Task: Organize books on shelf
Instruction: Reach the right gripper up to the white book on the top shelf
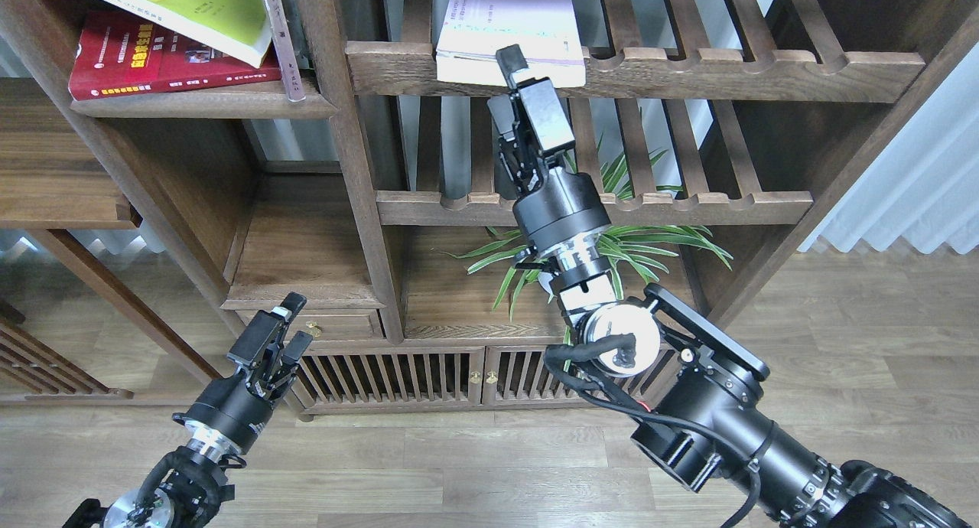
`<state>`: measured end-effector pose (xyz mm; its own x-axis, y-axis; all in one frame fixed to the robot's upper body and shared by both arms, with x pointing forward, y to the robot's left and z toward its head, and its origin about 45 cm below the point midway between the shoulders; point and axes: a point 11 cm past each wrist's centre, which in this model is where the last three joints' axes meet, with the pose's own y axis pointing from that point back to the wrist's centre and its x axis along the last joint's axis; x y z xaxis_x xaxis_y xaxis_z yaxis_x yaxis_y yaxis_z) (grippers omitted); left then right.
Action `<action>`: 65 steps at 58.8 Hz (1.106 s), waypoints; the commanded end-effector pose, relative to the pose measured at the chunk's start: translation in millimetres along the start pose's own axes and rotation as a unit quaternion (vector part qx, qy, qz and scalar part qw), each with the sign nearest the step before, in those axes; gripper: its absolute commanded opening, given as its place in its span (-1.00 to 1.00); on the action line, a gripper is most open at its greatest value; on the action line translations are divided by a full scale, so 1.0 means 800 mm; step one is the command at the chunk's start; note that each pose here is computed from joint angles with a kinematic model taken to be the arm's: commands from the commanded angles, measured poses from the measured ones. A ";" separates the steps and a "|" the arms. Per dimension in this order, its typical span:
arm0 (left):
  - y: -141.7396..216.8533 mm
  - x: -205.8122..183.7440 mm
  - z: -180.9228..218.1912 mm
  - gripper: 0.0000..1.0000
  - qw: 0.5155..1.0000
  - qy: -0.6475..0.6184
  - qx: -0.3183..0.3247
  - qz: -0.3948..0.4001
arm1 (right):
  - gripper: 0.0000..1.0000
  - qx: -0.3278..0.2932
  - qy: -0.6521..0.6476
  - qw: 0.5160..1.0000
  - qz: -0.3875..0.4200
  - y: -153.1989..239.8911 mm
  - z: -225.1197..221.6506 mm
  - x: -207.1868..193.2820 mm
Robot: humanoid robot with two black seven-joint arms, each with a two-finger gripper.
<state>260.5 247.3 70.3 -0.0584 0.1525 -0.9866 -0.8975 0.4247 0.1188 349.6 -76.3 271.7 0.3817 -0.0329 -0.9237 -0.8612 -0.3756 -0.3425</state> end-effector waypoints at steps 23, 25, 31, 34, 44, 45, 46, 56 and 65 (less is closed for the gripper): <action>0.002 0.001 0.002 1.00 1.000 0.002 -0.004 0.002 | 0.90 -0.002 0.046 0.997 0.062 -0.018 -0.006 0.007; 0.002 0.001 0.002 1.00 1.000 0.002 -0.003 0.002 | 0.90 -0.003 0.049 0.997 0.060 -0.022 -0.007 0.004; 0.002 0.001 0.002 1.00 1.000 0.001 -0.003 0.001 | 0.90 -0.002 0.048 0.997 0.054 -0.030 -0.008 -0.004; 0.001 0.001 0.000 1.00 1.000 0.001 -0.001 0.001 | 0.90 0.000 0.045 0.998 0.053 -0.034 -0.010 -0.007; 0.001 0.000 0.000 1.00 1.000 0.001 -0.001 0.000 | 0.90 0.014 0.039 0.997 0.064 -0.037 -0.021 -0.005; 0.001 0.000 0.001 1.00 1.000 0.001 -0.001 0.000 | 0.90 0.015 0.039 0.997 0.065 -0.037 -0.021 -0.004; 0.001 0.000 0.000 1.00 1.000 0.001 -0.001 0.000 | 0.90 0.015 0.039 0.997 0.065 -0.037 -0.021 -0.004; 0.001 0.001 0.000 1.00 1.000 0.001 0.000 0.000 | 0.86 0.019 0.042 0.996 0.076 -0.037 -0.026 0.004; 0.001 0.001 0.000 1.00 1.000 0.001 0.000 0.000 | 0.69 0.020 0.043 0.996 0.079 -0.037 -0.026 0.006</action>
<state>259.8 247.4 69.7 -0.0606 0.1511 -0.9867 -0.8973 0.4248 0.1202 383.6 -84.3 282.1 0.2703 -0.1658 -0.9484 -0.9231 -0.3246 -0.2064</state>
